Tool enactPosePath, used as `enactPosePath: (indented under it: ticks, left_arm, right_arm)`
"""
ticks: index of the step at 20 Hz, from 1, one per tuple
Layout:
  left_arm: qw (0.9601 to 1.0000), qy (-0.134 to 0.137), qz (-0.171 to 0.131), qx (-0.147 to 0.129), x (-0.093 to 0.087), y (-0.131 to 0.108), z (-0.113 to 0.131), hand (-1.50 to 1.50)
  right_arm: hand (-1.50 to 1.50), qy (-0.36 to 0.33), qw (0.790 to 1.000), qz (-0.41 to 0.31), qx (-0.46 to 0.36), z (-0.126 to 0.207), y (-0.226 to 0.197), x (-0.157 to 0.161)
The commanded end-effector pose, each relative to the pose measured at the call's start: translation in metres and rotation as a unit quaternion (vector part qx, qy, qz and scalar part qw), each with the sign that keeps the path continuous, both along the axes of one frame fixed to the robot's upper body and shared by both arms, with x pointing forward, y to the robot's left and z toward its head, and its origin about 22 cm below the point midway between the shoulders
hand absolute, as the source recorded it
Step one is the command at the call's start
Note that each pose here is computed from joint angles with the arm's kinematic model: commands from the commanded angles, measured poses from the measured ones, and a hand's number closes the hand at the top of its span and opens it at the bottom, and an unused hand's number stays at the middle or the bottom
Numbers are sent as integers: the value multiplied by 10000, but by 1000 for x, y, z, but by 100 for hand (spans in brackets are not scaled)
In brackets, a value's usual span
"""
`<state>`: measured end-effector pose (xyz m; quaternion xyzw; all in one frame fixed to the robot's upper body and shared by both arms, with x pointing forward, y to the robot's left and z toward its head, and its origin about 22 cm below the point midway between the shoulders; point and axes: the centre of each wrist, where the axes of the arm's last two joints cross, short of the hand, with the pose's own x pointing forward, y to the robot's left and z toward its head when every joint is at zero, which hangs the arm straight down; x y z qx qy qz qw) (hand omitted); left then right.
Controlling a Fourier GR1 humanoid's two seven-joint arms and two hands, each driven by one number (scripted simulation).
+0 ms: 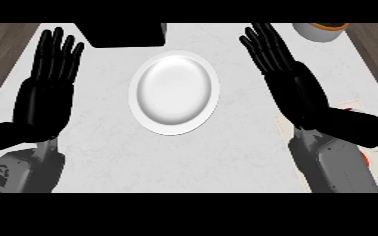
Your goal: Pick the can from the placemat and place it in the plate
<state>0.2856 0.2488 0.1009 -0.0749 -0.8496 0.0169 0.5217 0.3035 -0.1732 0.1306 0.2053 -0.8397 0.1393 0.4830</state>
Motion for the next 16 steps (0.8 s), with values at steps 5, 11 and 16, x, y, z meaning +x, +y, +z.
enactPosePath:
  ticks: [5,11,16]
  left_arm:
    - [9831,808,477,1572,-1,44,7,0]
    - [9748,1221,644,1751,1,50,-6,0]
    - [9746,1313,506,1745,2,43,4,0]
  right_arm:
    - [150,468,9863,971,-1251,-39,-45,-7]
    - [150,473,9060,-1325,-3992,-84,-96,-26]
    - [-150,541,9619,-1762,-2018,-141,-112,-65]
